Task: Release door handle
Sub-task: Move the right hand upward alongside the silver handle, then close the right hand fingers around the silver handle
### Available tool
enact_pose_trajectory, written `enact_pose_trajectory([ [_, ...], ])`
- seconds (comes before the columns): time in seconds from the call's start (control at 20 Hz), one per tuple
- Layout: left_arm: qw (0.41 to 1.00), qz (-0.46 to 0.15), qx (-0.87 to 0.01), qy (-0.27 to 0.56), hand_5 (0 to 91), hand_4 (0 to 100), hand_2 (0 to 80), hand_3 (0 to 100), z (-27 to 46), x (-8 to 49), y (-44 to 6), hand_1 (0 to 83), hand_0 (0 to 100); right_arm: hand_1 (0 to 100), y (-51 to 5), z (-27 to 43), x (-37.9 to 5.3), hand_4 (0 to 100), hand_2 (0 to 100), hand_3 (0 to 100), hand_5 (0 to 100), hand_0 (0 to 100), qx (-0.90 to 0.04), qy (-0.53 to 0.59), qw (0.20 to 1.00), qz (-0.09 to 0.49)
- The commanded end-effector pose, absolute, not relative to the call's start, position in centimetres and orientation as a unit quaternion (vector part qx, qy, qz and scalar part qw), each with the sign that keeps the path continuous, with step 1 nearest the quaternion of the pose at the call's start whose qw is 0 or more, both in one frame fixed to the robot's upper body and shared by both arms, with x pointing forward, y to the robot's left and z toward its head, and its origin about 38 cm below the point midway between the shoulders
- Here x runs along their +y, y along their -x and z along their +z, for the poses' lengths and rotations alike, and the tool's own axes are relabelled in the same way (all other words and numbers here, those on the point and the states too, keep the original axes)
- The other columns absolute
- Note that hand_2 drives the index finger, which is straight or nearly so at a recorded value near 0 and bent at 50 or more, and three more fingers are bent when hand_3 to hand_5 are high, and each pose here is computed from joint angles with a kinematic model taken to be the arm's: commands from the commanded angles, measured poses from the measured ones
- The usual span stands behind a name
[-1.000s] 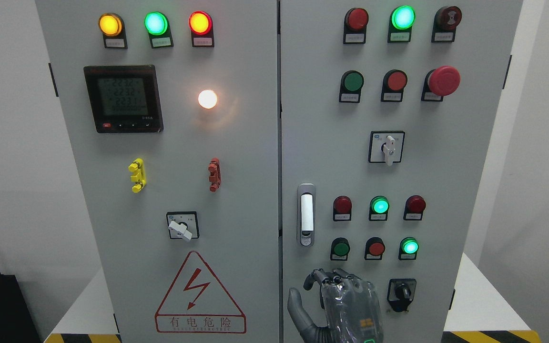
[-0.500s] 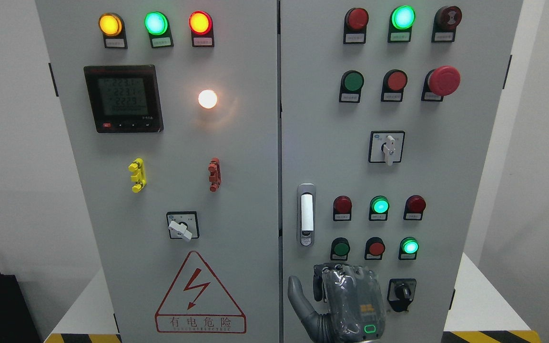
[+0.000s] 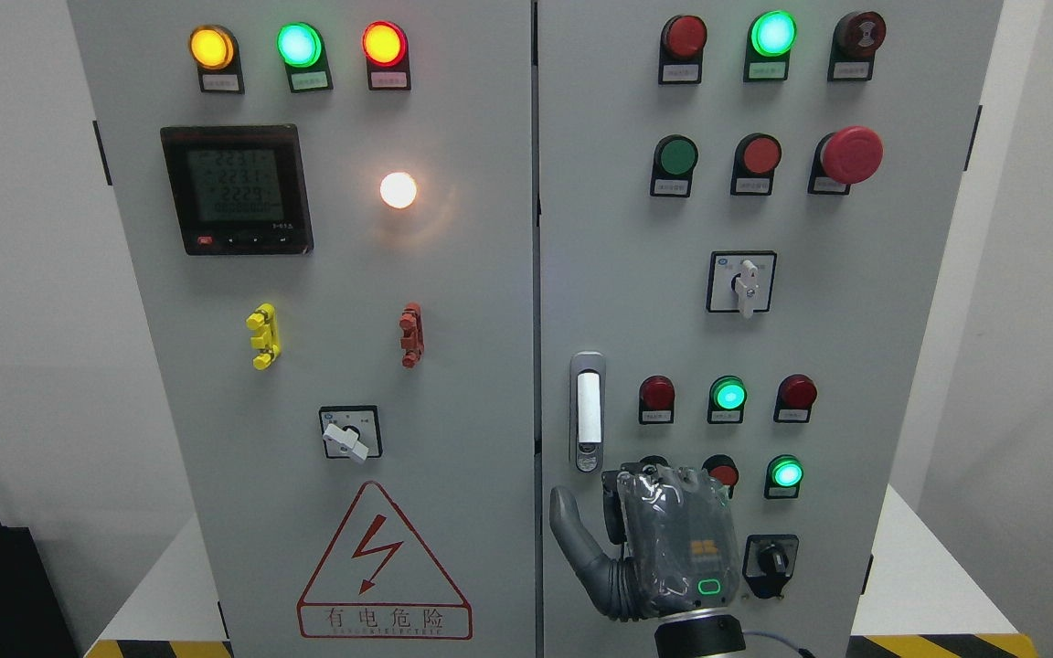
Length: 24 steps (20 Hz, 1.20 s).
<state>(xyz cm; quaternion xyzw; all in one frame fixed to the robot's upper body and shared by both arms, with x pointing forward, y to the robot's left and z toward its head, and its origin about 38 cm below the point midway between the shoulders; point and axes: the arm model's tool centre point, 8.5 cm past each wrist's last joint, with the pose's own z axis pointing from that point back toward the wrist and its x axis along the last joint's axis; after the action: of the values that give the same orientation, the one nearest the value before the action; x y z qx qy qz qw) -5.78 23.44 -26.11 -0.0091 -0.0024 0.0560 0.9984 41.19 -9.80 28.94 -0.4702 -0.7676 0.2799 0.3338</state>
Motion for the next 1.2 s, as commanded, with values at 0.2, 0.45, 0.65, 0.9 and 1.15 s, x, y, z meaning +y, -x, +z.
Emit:
enact_pose_trajectory([
  [0.2,0.999,0.050,0.008,0.009,0.0,0,0.0,0,-26.0,23.5,6.5,38.9,12,3,-42.3,30.2,-9.5,100,100,100,96,44,-0.763,0.474,0.332,0.287],
  [0.45,0.999,0.050,0.008,0.010,0.0,0,0.0,0,-26.0,23.4,6.5,38.9,12,9,-42.7,30.3,-9.6,100,100,100,96,44,-0.759,0.481,0.334,0.286],
  [0.65,0.999,0.050,0.008,0.010,0.0,0,0.0,0,-26.0,23.4,6.5,38.9,12,12,-42.8,30.9,-9.5,100,100,100,96,44,-0.761,0.482,0.329,0.283],
  [0.9,0.999,0.050,0.008,0.010,0.0,0,0.0,0,-26.0,23.4,6.5,38.9,12,17,-43.1,30.7,-9.8,100,100,100,96,44,-0.756,0.486,0.336,0.283],
  [1.15,0.999,0.050,0.008,0.010,0.0,0,0.0,0,-26.0,23.4,6.5,38.9,12,17,-43.2,30.8,-10.0,100,100,100,96,46,-0.754,0.488,0.339,0.280],
])
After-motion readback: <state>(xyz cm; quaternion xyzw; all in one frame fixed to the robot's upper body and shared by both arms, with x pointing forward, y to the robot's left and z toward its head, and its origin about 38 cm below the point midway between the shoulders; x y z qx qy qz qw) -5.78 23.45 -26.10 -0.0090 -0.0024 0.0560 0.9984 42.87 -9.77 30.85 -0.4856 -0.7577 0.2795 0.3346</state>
